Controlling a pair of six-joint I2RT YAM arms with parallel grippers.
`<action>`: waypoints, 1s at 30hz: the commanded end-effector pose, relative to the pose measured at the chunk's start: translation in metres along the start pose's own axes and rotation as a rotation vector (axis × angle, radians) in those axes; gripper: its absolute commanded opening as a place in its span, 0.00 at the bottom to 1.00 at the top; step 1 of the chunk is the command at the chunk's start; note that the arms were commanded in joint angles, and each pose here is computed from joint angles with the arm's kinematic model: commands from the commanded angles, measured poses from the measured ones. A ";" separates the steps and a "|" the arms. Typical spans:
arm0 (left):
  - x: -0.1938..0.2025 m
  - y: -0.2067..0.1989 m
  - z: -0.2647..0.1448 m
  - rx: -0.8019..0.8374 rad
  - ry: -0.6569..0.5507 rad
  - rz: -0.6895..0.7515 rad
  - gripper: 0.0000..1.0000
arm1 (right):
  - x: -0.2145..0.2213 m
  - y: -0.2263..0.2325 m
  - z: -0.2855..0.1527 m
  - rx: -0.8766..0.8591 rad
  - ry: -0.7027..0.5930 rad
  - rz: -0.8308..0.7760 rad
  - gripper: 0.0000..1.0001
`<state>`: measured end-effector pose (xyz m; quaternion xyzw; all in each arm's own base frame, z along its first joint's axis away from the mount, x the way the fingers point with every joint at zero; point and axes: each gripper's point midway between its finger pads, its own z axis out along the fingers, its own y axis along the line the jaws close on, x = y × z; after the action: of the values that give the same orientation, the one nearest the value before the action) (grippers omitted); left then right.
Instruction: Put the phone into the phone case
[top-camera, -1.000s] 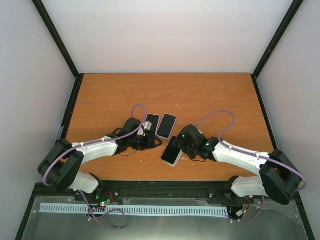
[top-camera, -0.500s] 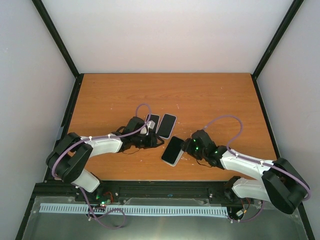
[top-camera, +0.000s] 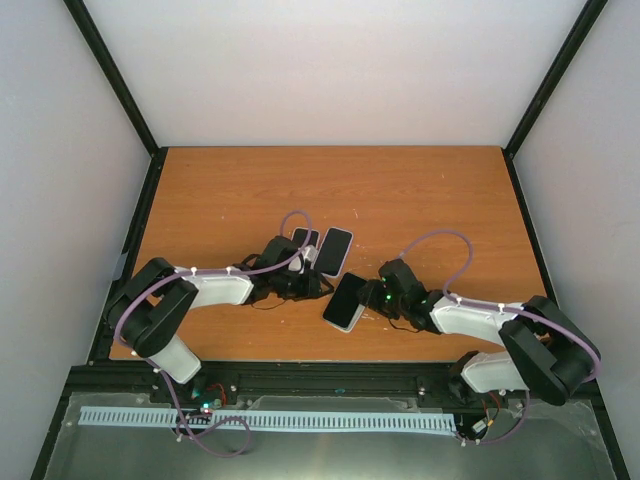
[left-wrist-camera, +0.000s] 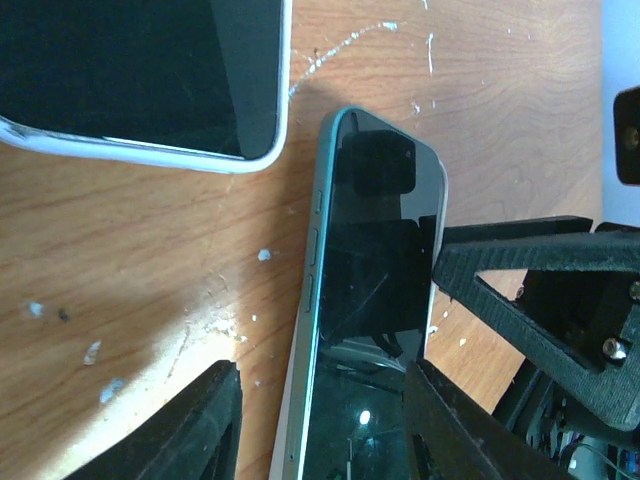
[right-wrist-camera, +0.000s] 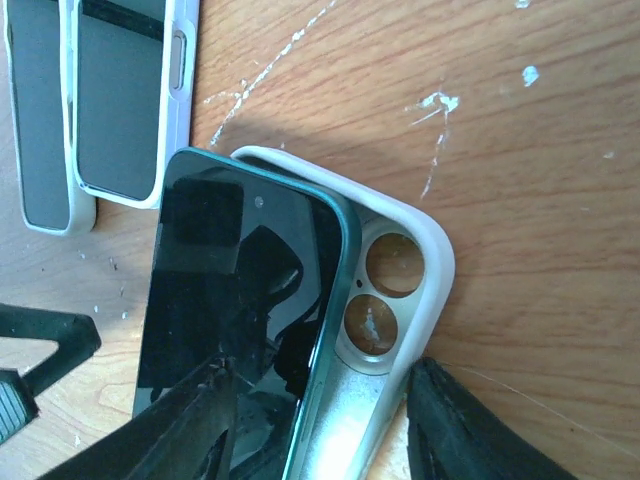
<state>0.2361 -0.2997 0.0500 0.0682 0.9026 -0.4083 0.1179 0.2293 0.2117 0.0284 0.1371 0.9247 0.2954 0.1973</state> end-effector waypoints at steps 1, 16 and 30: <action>-0.006 -0.015 0.005 0.024 -0.012 0.015 0.44 | -0.003 0.007 0.005 -0.021 0.002 -0.035 0.44; -0.002 -0.023 0.017 0.018 0.013 0.025 0.27 | -0.004 0.024 0.010 -0.074 0.031 -0.111 0.29; 0.004 -0.032 0.027 0.047 0.043 0.029 0.15 | 0.001 0.023 0.013 -0.099 0.041 -0.105 0.29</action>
<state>0.2283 -0.3186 0.0374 0.0716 0.9112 -0.3942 0.0960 0.2348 0.2282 0.0259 0.0829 0.9272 0.3095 0.1939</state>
